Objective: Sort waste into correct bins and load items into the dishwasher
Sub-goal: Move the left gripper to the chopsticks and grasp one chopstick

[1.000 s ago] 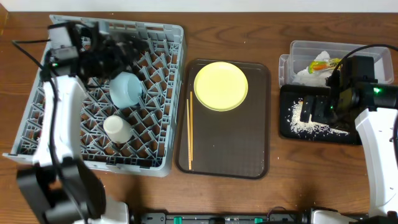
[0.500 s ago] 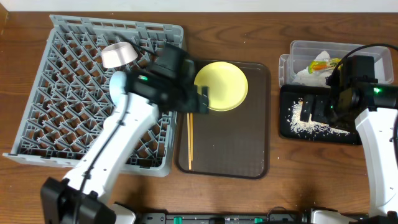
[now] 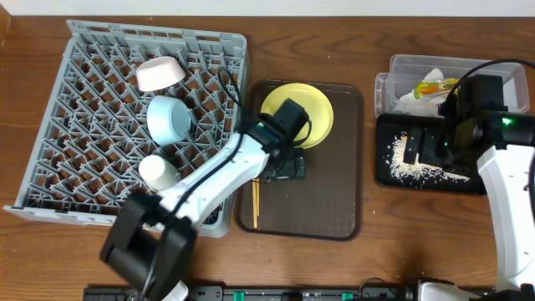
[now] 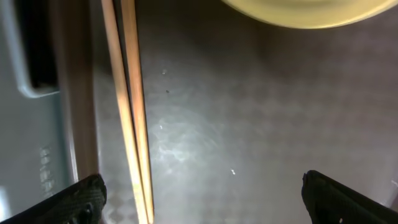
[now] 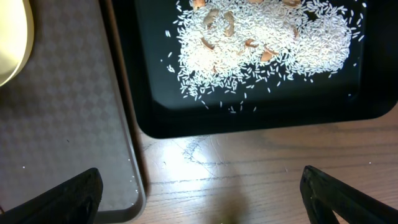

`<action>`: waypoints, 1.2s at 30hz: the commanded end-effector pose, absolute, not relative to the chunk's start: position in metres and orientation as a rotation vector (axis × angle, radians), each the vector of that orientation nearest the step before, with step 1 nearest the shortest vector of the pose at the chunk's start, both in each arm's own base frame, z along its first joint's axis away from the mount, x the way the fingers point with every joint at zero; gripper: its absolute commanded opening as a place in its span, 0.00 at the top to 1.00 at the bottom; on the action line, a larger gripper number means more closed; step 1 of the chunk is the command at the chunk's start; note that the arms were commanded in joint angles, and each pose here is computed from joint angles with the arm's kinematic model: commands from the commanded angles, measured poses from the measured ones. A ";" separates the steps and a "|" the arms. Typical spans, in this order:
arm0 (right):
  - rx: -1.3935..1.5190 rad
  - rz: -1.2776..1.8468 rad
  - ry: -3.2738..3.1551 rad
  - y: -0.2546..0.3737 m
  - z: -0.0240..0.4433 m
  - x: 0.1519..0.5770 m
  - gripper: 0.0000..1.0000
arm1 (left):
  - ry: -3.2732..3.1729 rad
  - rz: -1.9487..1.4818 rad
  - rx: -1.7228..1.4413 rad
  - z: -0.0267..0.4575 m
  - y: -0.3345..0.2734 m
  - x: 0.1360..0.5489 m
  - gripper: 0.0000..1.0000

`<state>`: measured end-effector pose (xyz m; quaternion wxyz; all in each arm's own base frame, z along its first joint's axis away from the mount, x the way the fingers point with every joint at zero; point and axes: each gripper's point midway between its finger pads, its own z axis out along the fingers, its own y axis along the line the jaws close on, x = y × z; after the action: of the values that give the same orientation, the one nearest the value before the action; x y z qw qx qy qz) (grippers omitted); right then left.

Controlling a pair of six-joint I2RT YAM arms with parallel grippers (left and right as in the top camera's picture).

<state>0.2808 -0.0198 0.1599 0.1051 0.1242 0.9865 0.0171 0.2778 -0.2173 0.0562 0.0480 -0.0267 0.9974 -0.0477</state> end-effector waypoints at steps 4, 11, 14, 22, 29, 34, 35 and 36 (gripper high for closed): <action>0.356 0.034 2.887 -0.023 0.167 0.282 0.01 | 3.070 -0.058 -0.154 0.025 -0.214 0.281 0.00; 0.356 0.034 2.888 -0.023 0.167 0.282 0.01 | 3.101 -0.019 -0.155 0.001 -0.215 0.282 0.00; 0.356 0.034 2.887 -0.023 0.167 0.282 0.01 | 3.104 -0.015 -0.156 -0.005 -0.216 0.283 0.00; 0.356 0.033 2.887 -0.023 0.167 0.282 0.01 | 3.115 -0.010 -0.157 -0.011 -0.216 0.282 0.00; 0.356 0.033 2.888 -0.023 0.167 0.282 0.01 | 3.116 -0.008 -0.130 -0.011 -0.221 0.278 0.21; 0.356 0.033 2.888 -0.023 0.167 0.282 0.01 | 3.120 -0.002 -0.123 -0.013 -0.222 0.276 0.59; 0.356 0.033 2.887 -0.023 0.167 0.282 0.01 | 3.122 0.001 -0.123 -0.014 -0.221 0.275 0.65; 0.356 0.033 2.888 -0.023 0.167 0.282 0.01 | 3.124 0.002 -0.123 -0.014 -0.221 0.275 0.69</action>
<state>0.2798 -0.0197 0.1597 0.1030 0.1243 0.9867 0.0170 0.2808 -0.2273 -0.0007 0.0220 -0.0383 0.9989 -0.0178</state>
